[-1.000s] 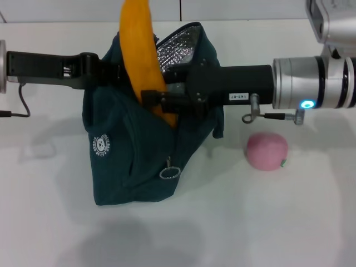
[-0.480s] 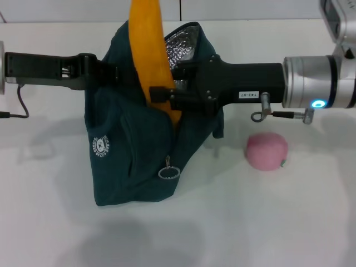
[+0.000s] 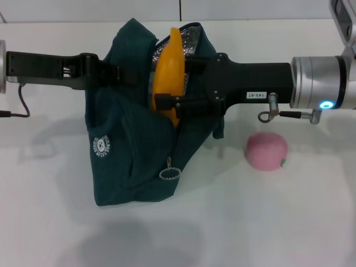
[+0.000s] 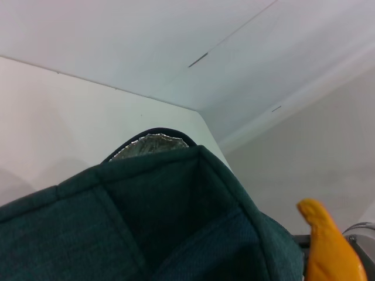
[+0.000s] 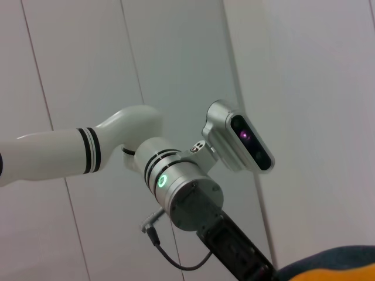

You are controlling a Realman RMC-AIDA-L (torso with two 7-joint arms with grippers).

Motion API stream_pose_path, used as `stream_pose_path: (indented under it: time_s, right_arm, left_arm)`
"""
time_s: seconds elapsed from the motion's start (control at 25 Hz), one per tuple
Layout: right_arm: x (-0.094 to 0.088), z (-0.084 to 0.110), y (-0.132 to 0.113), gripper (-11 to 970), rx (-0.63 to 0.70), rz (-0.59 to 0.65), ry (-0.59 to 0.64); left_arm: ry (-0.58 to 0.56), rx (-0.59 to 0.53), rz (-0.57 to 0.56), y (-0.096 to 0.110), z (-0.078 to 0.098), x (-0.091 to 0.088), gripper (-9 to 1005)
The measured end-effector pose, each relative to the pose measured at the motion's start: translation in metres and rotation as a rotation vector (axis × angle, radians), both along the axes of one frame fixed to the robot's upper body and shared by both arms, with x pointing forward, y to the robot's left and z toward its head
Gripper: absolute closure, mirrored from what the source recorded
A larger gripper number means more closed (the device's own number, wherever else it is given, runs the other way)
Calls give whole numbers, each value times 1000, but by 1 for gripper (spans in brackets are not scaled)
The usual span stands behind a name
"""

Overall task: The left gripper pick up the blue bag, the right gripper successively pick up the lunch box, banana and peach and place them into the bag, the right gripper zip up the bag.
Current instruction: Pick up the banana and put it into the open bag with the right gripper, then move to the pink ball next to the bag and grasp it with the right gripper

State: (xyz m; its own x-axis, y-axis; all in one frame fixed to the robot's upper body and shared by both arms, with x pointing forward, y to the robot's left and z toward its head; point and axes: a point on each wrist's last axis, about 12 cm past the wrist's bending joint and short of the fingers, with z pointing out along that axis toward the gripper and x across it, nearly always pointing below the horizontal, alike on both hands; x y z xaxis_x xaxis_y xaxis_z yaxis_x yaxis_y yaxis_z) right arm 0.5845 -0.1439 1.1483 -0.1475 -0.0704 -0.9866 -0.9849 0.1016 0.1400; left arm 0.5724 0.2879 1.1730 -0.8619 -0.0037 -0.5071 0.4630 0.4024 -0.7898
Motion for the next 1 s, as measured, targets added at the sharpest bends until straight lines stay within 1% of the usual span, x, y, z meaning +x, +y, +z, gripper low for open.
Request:
stream_pose_path:
  time_s: [0.16, 0.28, 0.44, 0.6, 0.64, 0.68, 0.72, 0.84, 0.92, 1.0]
  right_arm:
    - [3, 2, -3, 222, 9, -20, -3]
    - [9, 9, -10, 163, 38, -56, 2]
    - [18, 24, -21, 85, 88, -103, -4]
    - [31, 41, -47, 83, 176, -203, 7]
    - [31, 41, -47, 82, 176, -203, 7]
    - [32, 48, -63, 82, 203, -217, 14]
    - [32, 49, -65, 83, 207, -218, 13]
    - [27, 49, -86, 85, 209, -248, 20]
    - [19, 42, -102, 86, 179, -276, 33]
    - [6, 30, -119, 88, 120, -305, 44]
  left_arm:
    - [0, 0, 0, 0, 0, 0, 965]
    - [0, 0, 0, 0, 0, 0, 965]
    - [2, 0, 2, 1, -1, -1, 965]
    - [3, -1, 6, 2, -1, -1, 966]
    - [3, -1, 6, 2, -1, -1, 966]
    - [4, -1, 5, 1, -1, -1, 966]
    - [5, -1, 5, 1, -1, -1, 966]
    - [6, -2, 6, 2, -2, -2, 966]
    - [7, -2, 6, 2, -2, -2, 966]
    - [7, -2, 6, 2, -2, -2, 965]
